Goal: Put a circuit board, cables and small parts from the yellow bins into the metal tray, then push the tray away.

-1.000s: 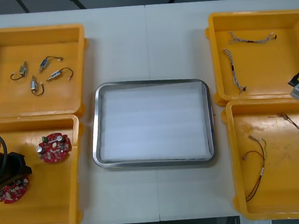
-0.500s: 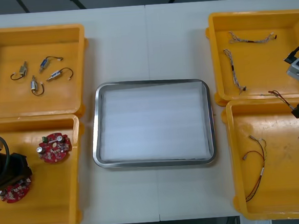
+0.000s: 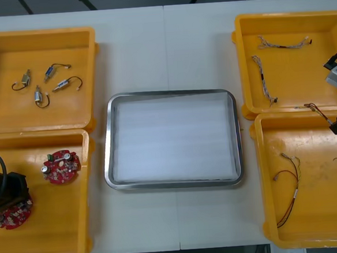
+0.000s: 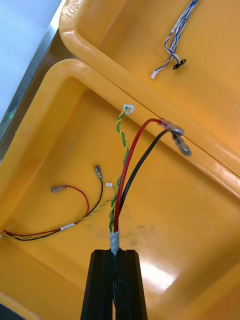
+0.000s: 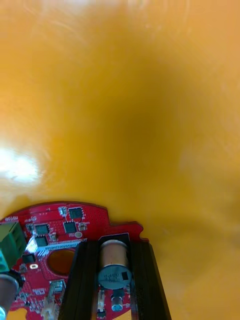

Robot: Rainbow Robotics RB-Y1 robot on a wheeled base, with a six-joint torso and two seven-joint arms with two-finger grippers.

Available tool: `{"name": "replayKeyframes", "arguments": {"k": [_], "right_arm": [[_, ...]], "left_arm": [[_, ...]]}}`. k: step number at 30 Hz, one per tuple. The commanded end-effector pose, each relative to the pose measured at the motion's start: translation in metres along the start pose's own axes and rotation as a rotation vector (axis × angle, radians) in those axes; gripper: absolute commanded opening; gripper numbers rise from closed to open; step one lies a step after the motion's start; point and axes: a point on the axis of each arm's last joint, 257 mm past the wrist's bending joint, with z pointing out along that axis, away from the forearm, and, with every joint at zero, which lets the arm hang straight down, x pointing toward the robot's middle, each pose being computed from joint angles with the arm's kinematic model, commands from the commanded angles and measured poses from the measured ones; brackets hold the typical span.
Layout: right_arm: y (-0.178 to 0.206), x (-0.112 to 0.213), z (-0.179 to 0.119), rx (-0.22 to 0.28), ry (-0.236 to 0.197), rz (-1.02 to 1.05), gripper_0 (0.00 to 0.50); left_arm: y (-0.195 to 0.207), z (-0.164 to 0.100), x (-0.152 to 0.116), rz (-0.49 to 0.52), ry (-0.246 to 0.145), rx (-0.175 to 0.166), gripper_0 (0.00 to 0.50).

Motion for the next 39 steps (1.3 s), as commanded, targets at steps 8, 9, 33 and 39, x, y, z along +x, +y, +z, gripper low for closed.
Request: {"name": "replayKeyframes", "arguments": {"k": [8,9,33,39], "right_arm": [[-0.005,-0.009,-0.016,0.038,-0.008,-0.001,0.0],[-0.005,-0.009,-0.016,0.042,-0.009,0.0,0.0],[-0.005,-0.009,-0.016,0.041,-0.008,0.003,0.0],[-0.005,-0.009,-0.016,0.041,-0.008,0.003,0.0]], "left_arm": [[0.005,-0.084,-0.032,0.158,-0.071,-0.086,0.0],[0.003,-0.09,-0.036,0.164,-0.084,-0.087,0.0],[-0.046,-0.187,-0.077,0.33,-0.311,-0.135,0.0],[-0.067,-0.192,-0.064,0.328,-0.26,-0.075,0.0]]}}
